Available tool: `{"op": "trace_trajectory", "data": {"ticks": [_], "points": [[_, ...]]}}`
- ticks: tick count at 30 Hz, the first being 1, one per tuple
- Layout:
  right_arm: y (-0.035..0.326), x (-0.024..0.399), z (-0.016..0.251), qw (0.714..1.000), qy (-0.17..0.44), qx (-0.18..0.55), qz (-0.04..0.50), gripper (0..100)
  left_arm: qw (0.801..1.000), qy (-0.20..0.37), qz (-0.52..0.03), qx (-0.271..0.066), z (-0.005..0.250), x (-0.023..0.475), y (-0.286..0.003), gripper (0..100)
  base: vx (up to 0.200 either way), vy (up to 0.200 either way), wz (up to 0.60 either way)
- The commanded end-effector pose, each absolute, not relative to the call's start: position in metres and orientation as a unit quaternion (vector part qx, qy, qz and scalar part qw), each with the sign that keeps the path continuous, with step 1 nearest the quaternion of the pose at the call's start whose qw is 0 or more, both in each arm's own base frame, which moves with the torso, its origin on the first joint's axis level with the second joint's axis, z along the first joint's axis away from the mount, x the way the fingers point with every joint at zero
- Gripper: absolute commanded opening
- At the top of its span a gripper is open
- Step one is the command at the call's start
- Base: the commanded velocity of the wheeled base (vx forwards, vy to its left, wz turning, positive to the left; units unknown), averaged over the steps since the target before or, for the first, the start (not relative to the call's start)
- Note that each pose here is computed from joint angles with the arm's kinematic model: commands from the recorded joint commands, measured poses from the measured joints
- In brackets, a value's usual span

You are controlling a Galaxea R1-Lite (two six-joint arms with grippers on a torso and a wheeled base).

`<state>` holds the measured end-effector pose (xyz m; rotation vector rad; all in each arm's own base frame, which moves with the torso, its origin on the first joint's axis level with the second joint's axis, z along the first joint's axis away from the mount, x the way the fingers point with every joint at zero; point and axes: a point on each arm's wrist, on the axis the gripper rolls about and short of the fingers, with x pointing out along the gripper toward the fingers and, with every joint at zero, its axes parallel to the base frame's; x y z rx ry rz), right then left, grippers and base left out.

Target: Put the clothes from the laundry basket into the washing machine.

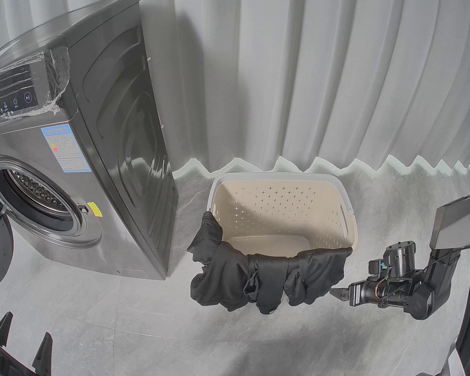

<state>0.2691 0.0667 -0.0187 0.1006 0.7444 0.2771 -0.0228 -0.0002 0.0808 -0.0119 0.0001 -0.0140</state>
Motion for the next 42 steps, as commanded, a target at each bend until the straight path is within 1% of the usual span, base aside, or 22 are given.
{"op": "trace_trajectory", "data": {"ticks": [1,5,14,23,27,31,32,42], "points": [[0.071,0.271,-0.017,0.924,0.352,0.048,0.143,100,1.0,0.0,-0.007,-0.006,0.076,-0.023,0.0,100,0.0,0.0,0.0],[0.077,0.276,-0.018,0.927,0.339,0.049,0.155,100,1.0,0.0,-0.007,-0.005,0.076,-0.023,0.0,100,0.0,0.0,0.0],[0.087,0.297,-0.031,0.933,0.317,0.051,0.162,100,1.0,0.0,-0.007,-0.006,0.076,-0.023,0.0,100,0.0,0.0,0.0],[0.09,0.309,-0.03,0.939,0.3,0.054,0.159,100,1.0,0.0,-0.007,-0.006,0.076,-0.023,0.0,100,0.0,0.0,0.0],[0.088,0.313,-0.036,0.939,0.302,0.057,0.154,100,1.0,0.0,-0.007,-0.006,0.076,-0.023,0.0,100,0.0,0.0,0.0],[0.089,0.317,-0.037,0.942,0.29,0.062,0.154,100,1.0,0.0,-0.007,-0.006,0.076,-0.023,0.0,100,0.0,0.0,0.0],[0.089,0.318,-0.038,0.943,0.288,0.062,0.155,0,1.0,0.0,-0.007,-0.006,0.076,-0.023,0.0,100,0.0,0.0,0.0],[0.091,0.308,-0.038,0.941,0.29,0.062,0.163,0,1.0,0.0,-0.007,-0.007,0.076,-0.023,0.0,100,0.0,0.0,0.0]]}}
